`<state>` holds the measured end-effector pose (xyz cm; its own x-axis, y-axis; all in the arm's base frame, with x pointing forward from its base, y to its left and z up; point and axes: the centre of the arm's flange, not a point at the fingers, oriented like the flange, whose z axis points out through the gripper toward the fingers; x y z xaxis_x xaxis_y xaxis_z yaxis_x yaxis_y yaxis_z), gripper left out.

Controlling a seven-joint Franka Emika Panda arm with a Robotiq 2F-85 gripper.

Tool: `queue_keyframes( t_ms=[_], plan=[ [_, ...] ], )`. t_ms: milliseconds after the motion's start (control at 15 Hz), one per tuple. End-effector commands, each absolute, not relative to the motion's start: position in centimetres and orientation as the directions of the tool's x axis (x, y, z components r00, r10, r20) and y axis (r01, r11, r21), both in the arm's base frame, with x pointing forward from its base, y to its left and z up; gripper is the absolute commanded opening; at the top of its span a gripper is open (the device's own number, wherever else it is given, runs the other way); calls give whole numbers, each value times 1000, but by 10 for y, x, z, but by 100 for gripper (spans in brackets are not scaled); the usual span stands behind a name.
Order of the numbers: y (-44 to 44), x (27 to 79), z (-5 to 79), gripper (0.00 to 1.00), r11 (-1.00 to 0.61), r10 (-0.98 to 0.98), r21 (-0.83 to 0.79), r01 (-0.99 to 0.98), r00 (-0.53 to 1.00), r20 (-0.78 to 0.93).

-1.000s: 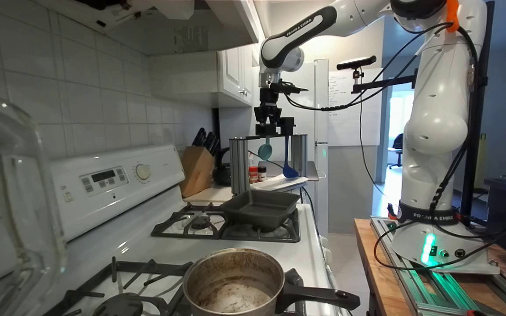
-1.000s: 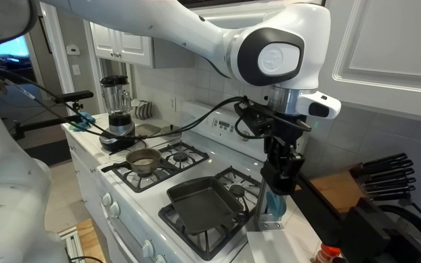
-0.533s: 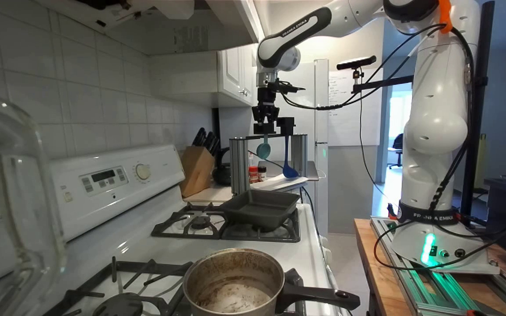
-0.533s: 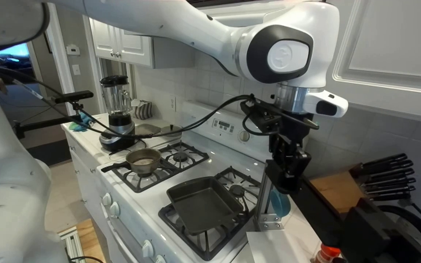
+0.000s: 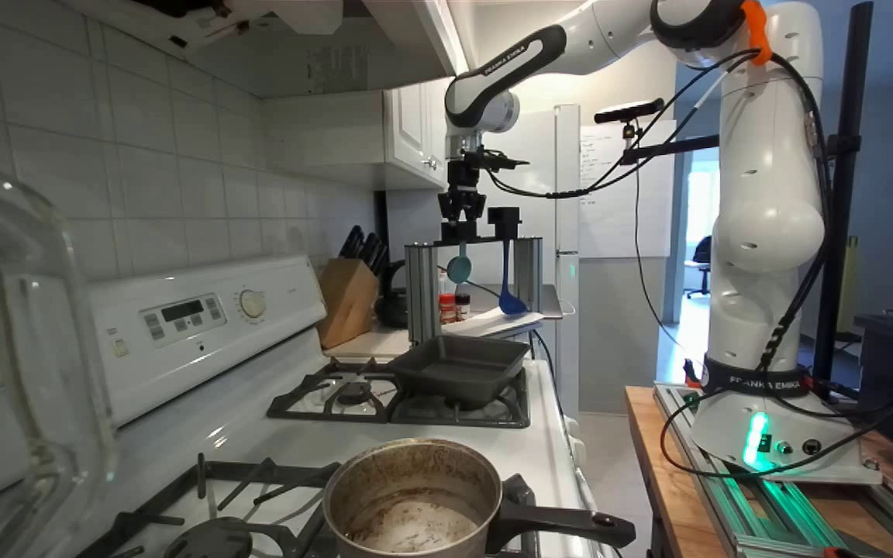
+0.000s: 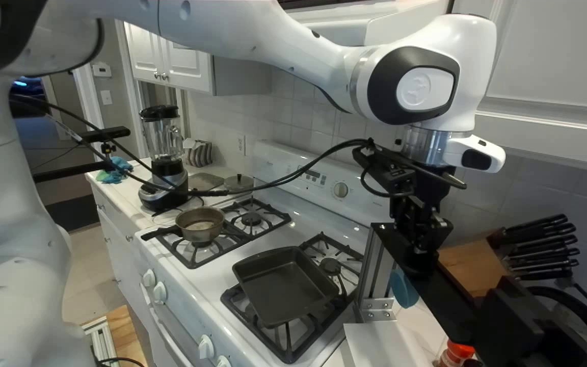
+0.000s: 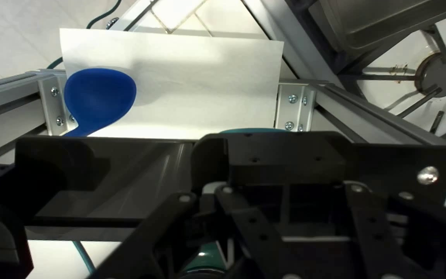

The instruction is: Pick up the blue spoon and scoop some of the contents in the pot and pour them in the bowl

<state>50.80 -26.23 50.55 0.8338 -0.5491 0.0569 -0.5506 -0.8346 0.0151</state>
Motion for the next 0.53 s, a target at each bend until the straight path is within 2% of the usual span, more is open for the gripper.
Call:
queue_keyframes(
  t_ms=[0, 467],
  plan=[
    [-275, 528, 512, 22, -839, -544, -6, -544, 838, 32],
    [-279, 540, 509, 22, -834, -551, -1, -551, 834, 13]
  ],
)
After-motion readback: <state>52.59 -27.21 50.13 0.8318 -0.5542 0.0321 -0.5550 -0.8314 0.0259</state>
